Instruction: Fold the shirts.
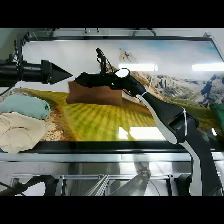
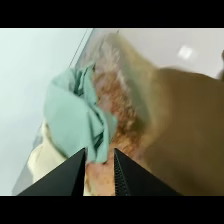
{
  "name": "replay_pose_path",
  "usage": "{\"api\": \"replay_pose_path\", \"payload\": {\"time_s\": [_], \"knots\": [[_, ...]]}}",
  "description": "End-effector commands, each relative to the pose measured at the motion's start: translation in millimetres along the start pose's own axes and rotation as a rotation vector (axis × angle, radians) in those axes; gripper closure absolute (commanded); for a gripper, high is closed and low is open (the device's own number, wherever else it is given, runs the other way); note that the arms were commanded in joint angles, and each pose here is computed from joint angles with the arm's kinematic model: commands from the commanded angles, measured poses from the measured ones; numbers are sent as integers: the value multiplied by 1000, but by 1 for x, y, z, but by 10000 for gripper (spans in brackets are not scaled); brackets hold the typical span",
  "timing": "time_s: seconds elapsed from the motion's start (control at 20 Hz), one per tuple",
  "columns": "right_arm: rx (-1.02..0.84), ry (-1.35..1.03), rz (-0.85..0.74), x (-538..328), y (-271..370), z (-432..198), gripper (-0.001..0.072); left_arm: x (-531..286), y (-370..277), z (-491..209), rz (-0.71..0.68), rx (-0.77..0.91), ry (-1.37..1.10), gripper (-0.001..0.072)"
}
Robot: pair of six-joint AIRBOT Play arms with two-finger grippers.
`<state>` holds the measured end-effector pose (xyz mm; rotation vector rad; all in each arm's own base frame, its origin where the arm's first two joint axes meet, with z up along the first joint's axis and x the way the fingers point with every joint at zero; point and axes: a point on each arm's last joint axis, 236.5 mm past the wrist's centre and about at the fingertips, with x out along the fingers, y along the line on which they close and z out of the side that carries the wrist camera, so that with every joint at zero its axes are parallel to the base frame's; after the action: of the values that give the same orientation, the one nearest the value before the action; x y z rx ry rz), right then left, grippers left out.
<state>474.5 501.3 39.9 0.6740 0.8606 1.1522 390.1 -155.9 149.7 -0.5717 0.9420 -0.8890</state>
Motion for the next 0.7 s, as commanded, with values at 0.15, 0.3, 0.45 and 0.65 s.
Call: {"api": "replay_pose_path", "payload": {"time_s": [0.15,0.3,0.45,0.65], "knots": [[34,137,171,-91,22,19,459,3,-5,-23,-83,-26,-14,688],[117,202,115,-164,-1,24,460,2,-12,-32,-111,-24,26,689],[217,322,-87,-223,-42,-3,463,-2,-17,-40,-137,-27,59,689],[362,263,-471,-273,-133,-24,62,-3,-17,-42,-142,-26,67,689]]}}
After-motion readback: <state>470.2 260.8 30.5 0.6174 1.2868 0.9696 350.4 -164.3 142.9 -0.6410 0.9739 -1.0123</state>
